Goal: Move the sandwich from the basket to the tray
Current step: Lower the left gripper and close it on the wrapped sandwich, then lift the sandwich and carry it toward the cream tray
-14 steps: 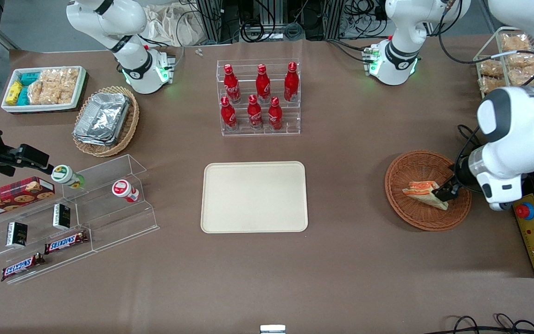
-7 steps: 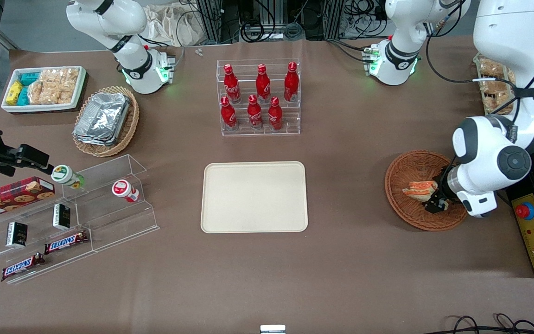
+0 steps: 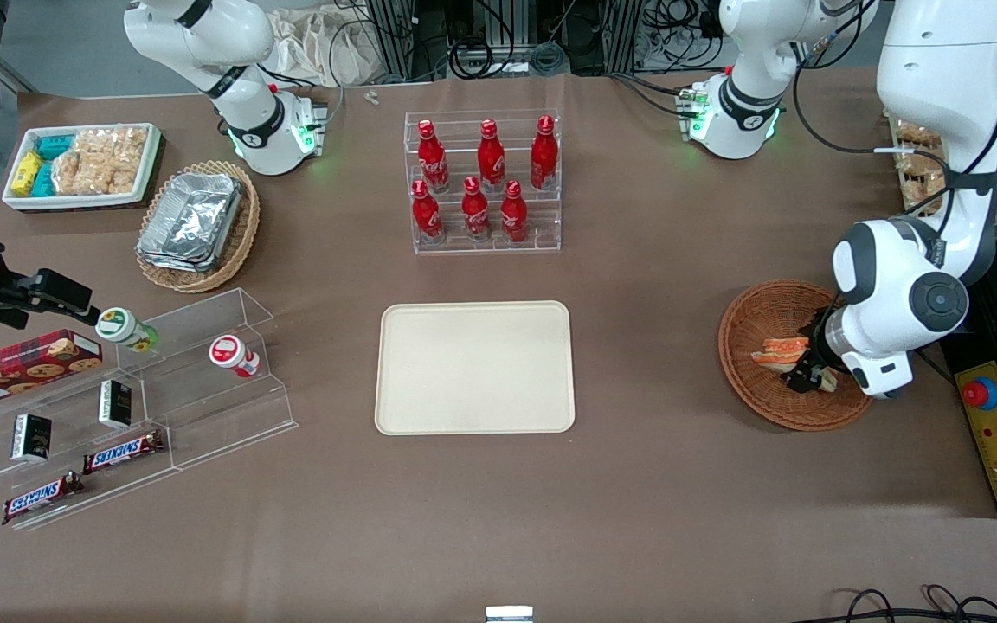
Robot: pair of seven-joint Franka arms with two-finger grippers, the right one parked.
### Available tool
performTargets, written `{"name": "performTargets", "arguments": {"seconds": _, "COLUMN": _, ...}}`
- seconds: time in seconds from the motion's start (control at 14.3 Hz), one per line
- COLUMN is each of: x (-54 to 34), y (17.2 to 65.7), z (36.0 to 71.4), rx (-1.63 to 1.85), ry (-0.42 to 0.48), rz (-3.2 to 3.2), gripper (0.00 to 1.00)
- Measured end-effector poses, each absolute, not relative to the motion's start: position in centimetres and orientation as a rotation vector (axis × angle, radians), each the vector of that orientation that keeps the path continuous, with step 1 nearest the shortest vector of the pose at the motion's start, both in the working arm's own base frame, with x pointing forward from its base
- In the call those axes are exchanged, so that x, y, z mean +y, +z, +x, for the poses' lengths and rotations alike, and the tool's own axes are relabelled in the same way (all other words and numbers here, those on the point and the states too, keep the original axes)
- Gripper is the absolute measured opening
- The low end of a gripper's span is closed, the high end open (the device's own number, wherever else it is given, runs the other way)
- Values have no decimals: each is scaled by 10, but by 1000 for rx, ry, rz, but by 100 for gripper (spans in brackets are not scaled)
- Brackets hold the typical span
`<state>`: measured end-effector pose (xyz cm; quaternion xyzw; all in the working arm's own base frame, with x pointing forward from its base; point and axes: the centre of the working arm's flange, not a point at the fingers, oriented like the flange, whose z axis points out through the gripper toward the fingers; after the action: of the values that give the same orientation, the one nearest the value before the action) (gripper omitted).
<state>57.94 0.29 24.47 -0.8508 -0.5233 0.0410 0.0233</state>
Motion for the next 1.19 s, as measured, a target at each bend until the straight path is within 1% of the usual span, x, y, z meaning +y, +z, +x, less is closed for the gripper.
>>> {"name": "performTargets", "arguments": {"seconds": 0.07, "x": 3, "y": 242, "z": 579, "rx": -1621, "ry": 127, "rz": -2633, "gripper": 97}}
{"name": "performTargets", "arguments": {"seconds": 0.21, "x": 4, "y": 239, "z": 580, "rx": -1622, "ry": 122, "rz": -2634, "gripper": 75}}
{"name": "performTargets", "arguments": {"seconds": 0.28, "x": 4, "y": 239, "z": 580, "rx": -1621, "ry": 121, "rz": -2634, "gripper": 63}}
{"name": "performTargets", "arguments": {"seconds": 0.35, "x": 4, "y": 240, "z": 580, "rx": -1619, "ry": 119, "rz": -2637, "gripper": 53}}
{"name": "performTargets", "arguments": {"seconds": 0.42, "x": 3, "y": 241, "z": 581, "rx": -1616, "ry": 115, "rz": -2641, "gripper": 45}}
{"name": "performTargets", "arguments": {"seconds": 0.49, "x": 3, "y": 243, "z": 582, "rx": -1608, "ry": 109, "rz": -2649, "gripper": 40}}
{"name": "performTargets", "arguments": {"seconds": 0.63, "x": 0, "y": 260, "z": 586, "rx": -1554, "ry": 81, "rz": -2700, "gripper": 36}}
{"name": "performTargets", "arguments": {"seconds": 0.7, "x": -2, "y": 277, "z": 586, "rx": -1502, "ry": 79, "rz": -2737, "gripper": 34}}
{"name": "performTargets", "arguments": {"seconds": 0.84, "x": -12, "y": 324, "z": 584, "rx": -1373, "ry": 86, "rz": -2817, "gripper": 33}}
{"name": "performTargets", "arguments": {"seconds": 0.91, "x": -22, "y": 348, "z": 582, "rx": -1305, "ry": 77, "rz": -2861, "gripper": 29}}
{"name": "performTargets", "arguments": {"seconds": 1.05, "x": -60, "y": 392, "z": 573, "rx": -1106, "ry": 55, "rz": -2966, "gripper": 20}}
{"name": "performTargets", "arguments": {"seconds": 1.19, "x": -115, "y": 424, "z": 560, "rx": -904, "ry": 36, "rz": -3050, "gripper": 20}}
